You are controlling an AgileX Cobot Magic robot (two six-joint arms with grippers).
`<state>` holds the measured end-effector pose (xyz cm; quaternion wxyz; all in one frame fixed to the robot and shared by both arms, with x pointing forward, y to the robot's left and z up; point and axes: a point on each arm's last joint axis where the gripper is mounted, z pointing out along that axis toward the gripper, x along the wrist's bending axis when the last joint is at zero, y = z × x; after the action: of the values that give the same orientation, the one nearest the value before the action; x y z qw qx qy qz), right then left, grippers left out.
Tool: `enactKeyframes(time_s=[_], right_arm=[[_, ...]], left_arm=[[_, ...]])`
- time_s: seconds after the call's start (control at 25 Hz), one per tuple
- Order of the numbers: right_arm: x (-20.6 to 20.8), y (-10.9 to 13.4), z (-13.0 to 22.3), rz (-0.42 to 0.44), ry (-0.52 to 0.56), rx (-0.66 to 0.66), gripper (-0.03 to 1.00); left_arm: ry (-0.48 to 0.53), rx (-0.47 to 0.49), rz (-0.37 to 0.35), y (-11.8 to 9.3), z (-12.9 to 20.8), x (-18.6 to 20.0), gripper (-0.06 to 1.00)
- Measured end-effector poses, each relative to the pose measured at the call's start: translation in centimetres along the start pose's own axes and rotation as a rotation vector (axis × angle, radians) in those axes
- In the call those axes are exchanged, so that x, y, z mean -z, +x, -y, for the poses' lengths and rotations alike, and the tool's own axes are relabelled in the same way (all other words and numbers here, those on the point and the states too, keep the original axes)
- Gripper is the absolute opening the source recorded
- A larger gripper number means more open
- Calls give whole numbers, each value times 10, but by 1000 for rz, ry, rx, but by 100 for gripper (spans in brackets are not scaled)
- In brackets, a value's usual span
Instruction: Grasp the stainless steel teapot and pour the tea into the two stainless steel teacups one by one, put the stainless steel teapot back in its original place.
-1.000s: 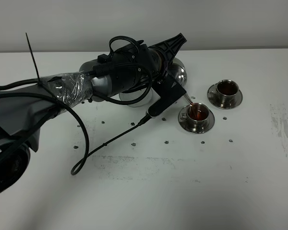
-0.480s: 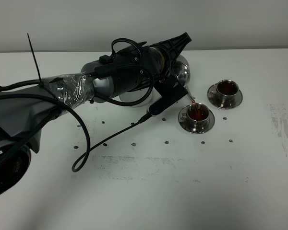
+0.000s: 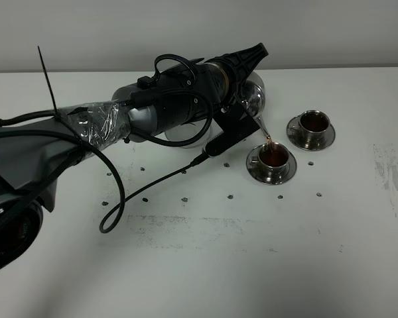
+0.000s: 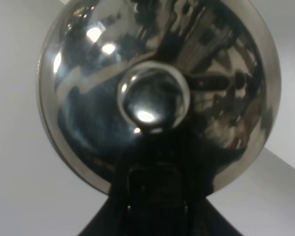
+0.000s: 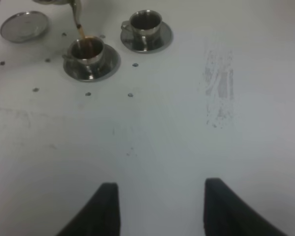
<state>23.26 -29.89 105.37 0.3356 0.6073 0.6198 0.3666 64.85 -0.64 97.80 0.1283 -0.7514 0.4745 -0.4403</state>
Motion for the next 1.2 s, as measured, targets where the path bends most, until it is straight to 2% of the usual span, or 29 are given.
enactKeyframes(time_s=[0.84,1.2], right_arm=[[0,0,0,0,0,0,41],[0,0,0,0,0,0,41]], left_arm=[[-9,9,0,-2,-3,-1,21],[-33,225,78,-13,-9,-5,21]])
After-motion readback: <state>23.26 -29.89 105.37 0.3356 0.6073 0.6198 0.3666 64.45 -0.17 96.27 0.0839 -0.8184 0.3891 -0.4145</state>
